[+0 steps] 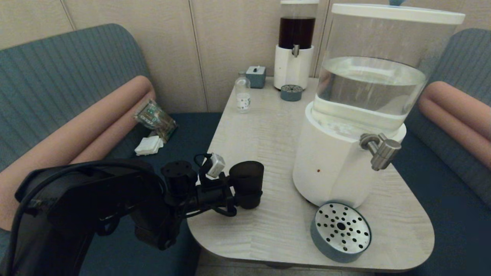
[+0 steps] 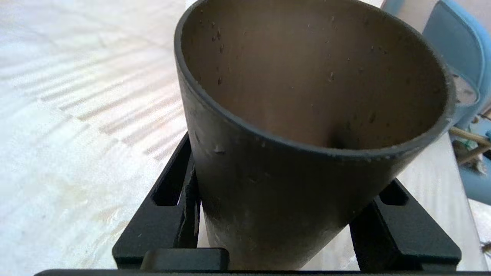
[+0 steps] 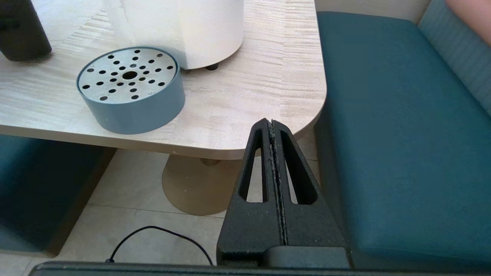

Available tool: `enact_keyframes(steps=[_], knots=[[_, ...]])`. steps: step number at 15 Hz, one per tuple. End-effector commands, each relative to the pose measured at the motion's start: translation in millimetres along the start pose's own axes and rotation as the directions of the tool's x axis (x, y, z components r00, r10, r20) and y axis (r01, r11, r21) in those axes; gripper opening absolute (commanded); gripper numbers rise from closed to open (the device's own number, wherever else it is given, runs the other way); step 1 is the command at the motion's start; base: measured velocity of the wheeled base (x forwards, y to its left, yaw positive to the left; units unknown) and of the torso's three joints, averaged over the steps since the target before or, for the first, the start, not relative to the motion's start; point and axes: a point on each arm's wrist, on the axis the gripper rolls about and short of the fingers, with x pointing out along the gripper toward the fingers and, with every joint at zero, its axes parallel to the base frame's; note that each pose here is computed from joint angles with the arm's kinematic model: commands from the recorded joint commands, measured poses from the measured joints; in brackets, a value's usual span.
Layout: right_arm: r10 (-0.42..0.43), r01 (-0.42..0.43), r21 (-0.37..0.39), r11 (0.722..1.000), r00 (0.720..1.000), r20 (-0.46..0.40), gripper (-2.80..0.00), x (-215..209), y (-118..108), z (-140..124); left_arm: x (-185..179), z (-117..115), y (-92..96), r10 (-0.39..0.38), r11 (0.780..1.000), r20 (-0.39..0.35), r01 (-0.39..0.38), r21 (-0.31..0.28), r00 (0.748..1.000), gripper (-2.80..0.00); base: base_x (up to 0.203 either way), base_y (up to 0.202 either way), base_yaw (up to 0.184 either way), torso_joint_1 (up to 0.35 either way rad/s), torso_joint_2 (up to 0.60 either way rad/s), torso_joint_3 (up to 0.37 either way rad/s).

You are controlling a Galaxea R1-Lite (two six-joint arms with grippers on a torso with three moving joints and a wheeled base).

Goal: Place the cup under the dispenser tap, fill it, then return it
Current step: Pick up the cup

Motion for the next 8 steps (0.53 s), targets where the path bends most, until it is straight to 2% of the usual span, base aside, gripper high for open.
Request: enact_keyframes(steps=[1, 4, 8], knots=[[0.001, -0.001, 0.0, 1.0, 1.0, 0.0, -2.8, 0, 0, 0, -1, 10, -5.8, -0.005, 1.0, 0.015, 0.005, 0.014, 1.0, -2.8, 0.0, 0.0, 0.0, 0.0, 0.0, 0.0], [0.0, 0.0, 0.0, 1.0, 1.0, -0.001, -2.8, 0, 0, 0, -4, 27, -29.3, -0.015, 1.0, 0.016, 0.014, 0.012, 1.0, -2.8, 0.0, 0.0, 0.0, 0.0, 0.0, 0.0], [-0.001, 0.001, 0.0, 1.0, 1.0, -0.002, -2.8, 0, 0, 0, 8, 55, -87.7, -0.084, 0.996, 0.037, 0.083, 0.023, 0.996, -2.8, 0.0, 0.0, 0.0, 0.0, 0.0, 0.0]])
